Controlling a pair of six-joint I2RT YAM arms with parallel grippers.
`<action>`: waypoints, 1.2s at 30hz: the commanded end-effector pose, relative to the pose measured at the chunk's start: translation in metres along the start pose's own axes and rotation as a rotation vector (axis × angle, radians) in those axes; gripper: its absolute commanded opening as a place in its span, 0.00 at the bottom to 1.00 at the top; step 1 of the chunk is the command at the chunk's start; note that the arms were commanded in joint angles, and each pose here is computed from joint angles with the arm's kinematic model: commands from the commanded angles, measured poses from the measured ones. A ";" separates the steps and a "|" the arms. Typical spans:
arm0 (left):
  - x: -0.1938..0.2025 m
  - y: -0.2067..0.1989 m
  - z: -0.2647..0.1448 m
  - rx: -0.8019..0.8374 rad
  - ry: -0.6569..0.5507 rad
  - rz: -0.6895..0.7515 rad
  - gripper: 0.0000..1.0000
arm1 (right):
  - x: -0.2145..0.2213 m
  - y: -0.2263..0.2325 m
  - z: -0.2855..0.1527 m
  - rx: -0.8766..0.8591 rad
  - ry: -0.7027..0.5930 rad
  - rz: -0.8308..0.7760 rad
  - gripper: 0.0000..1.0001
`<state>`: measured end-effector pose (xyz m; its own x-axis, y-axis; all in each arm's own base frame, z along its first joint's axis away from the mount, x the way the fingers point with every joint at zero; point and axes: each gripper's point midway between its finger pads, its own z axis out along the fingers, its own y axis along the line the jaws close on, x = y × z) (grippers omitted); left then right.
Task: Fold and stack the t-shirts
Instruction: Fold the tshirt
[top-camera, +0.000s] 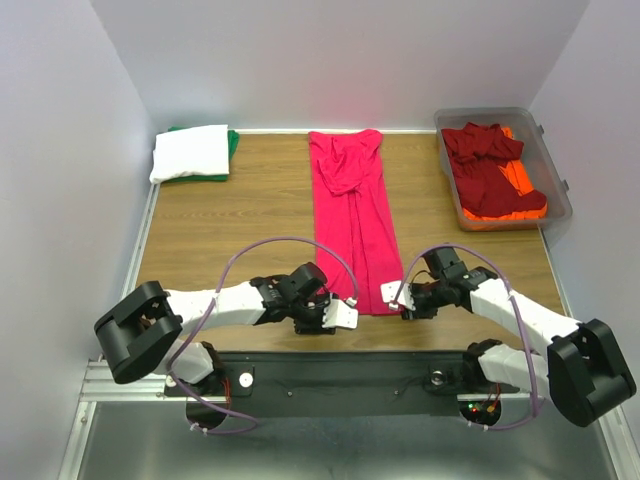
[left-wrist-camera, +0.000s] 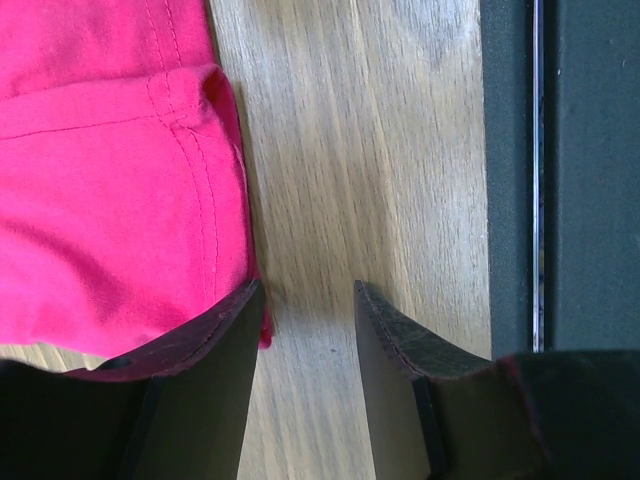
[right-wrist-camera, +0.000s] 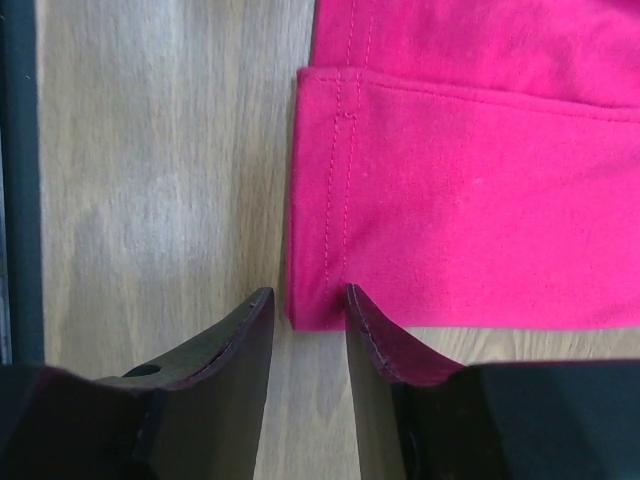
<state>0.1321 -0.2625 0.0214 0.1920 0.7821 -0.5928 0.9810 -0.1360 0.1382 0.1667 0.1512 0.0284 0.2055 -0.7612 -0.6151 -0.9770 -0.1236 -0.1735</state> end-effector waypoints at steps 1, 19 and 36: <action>-0.020 0.005 -0.013 -0.020 -0.056 0.020 0.52 | 0.002 -0.005 0.005 0.023 0.008 -0.052 0.40; -0.011 0.012 0.003 -0.017 -0.003 0.008 0.55 | 0.017 0.006 0.015 -0.031 0.074 -0.030 0.34; 0.013 0.005 0.014 0.081 0.081 -0.041 0.06 | 0.007 -0.014 0.003 0.070 0.090 0.120 0.01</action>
<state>0.1505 -0.2788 0.0197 0.2092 0.7859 -0.5819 0.9774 -0.1498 0.1491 0.1783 0.1560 0.0187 0.1508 -0.7930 -0.5903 -0.9832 -0.0582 -0.1729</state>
